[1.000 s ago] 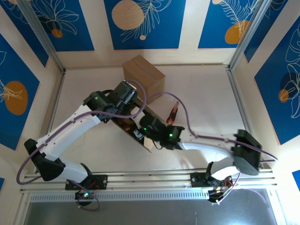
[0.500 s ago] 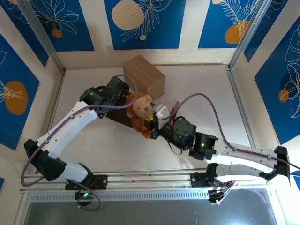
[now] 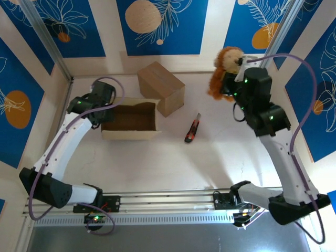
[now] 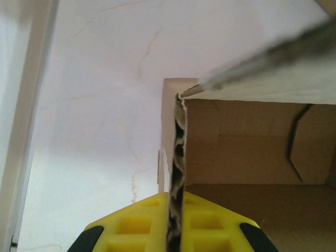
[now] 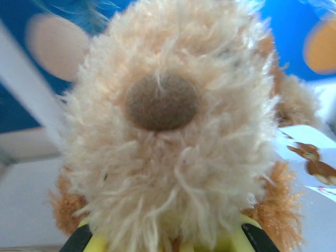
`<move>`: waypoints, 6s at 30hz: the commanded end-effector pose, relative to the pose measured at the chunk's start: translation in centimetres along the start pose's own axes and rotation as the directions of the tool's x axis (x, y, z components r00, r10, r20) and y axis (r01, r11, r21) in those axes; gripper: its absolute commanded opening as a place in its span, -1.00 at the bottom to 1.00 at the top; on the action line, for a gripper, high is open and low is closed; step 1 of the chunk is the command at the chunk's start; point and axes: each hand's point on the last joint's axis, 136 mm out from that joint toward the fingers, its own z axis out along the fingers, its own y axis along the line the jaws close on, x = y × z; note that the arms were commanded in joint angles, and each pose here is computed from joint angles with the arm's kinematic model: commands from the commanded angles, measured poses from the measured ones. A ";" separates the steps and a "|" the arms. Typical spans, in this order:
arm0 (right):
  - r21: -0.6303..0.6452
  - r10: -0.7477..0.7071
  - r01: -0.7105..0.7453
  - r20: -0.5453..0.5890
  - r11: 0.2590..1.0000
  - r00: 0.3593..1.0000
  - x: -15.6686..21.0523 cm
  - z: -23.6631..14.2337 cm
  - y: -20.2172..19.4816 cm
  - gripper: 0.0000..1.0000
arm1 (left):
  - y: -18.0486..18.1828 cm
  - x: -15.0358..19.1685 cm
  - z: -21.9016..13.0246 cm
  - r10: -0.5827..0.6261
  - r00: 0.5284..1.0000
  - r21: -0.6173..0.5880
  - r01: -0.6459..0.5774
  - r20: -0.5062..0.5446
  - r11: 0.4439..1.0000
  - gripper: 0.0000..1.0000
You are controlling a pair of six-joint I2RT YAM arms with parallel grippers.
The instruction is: Unpack the express box
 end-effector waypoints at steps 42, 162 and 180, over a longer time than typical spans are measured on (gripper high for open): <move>0.202 0.112 0.039 -0.681 0.979 0.724 15.5 14.6 -11.3 0.99 | 8.3 -19.7 2.3 -0.409 0.850 0.174 0.371 0.332 0.912 0.99; -0.089 0.375 -0.671 -0.772 0.736 0.514 26.3 3.2 19.5 0.98 | -21.8 -5.3 7.4 0.249 0.968 0.632 -0.215 0.036 0.745 0.95; 0.046 0.335 -0.418 -0.682 0.907 0.651 26.9 0.5 11.8 0.98 | -20.4 -5.0 5.7 0.212 0.975 0.619 -0.210 0.071 0.757 0.99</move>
